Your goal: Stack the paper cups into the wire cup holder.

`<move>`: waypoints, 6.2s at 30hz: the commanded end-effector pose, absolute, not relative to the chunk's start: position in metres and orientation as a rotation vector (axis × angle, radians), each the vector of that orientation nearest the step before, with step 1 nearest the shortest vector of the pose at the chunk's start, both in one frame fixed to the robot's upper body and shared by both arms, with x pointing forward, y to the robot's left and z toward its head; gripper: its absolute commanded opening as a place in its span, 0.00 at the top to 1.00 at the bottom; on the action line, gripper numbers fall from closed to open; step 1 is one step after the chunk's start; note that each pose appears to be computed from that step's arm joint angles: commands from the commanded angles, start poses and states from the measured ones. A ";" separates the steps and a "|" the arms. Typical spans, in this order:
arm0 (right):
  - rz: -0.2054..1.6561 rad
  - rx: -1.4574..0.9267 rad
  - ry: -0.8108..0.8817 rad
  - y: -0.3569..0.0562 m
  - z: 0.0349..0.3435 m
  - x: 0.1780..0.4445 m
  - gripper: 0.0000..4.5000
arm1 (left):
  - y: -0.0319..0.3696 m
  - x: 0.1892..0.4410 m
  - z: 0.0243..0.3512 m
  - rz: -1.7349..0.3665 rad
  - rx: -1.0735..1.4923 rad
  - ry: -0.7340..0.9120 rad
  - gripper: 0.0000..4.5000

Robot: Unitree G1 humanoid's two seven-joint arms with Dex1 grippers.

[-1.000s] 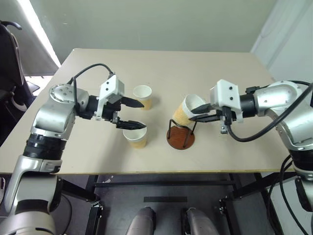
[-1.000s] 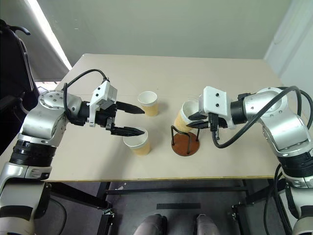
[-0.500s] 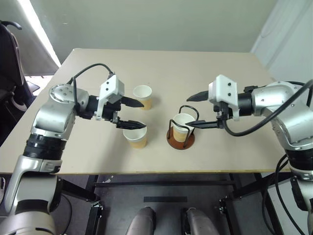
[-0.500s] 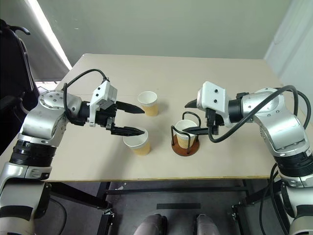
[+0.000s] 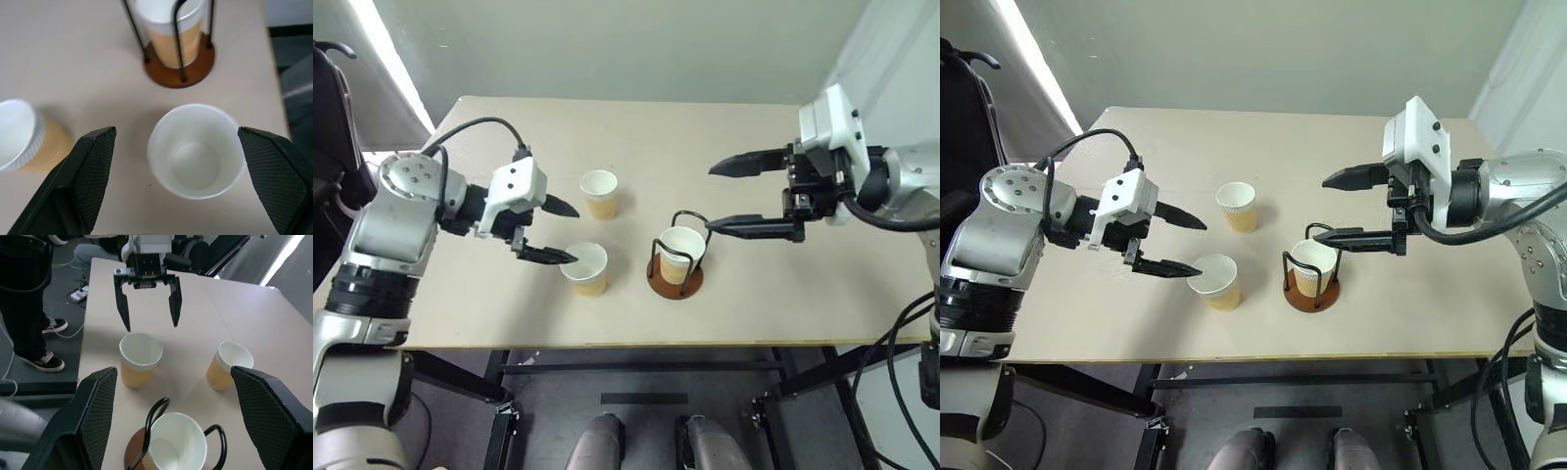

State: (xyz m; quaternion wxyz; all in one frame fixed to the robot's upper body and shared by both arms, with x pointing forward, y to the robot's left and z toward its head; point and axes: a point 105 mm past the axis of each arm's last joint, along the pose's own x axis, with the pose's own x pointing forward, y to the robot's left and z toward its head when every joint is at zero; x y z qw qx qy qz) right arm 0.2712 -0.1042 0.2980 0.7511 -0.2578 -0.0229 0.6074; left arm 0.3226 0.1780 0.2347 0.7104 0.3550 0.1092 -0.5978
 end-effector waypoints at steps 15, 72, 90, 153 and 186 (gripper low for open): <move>1.330 -0.569 -0.061 -0.107 0.303 0.262 0.17 | 0.182 0.311 0.228 -1.363 0.951 0.293 0.05; 1.342 -0.598 0.086 -0.133 0.284 0.255 0.16 | 0.166 0.321 0.195 -1.394 1.294 0.336 0.09; 1.357 -0.620 0.084 -0.135 0.278 0.260 0.16 | 0.165 0.318 0.204 -1.437 1.181 0.365 0.99; 1.052 -0.786 0.134 -0.196 0.299 0.265 0.16 | 0.056 0.328 0.289 -1.736 0.975 0.029 0.99; 0.994 -0.802 0.107 -0.200 0.308 0.259 0.16 | 0.042 0.344 0.268 -1.729 1.097 -0.024 0.99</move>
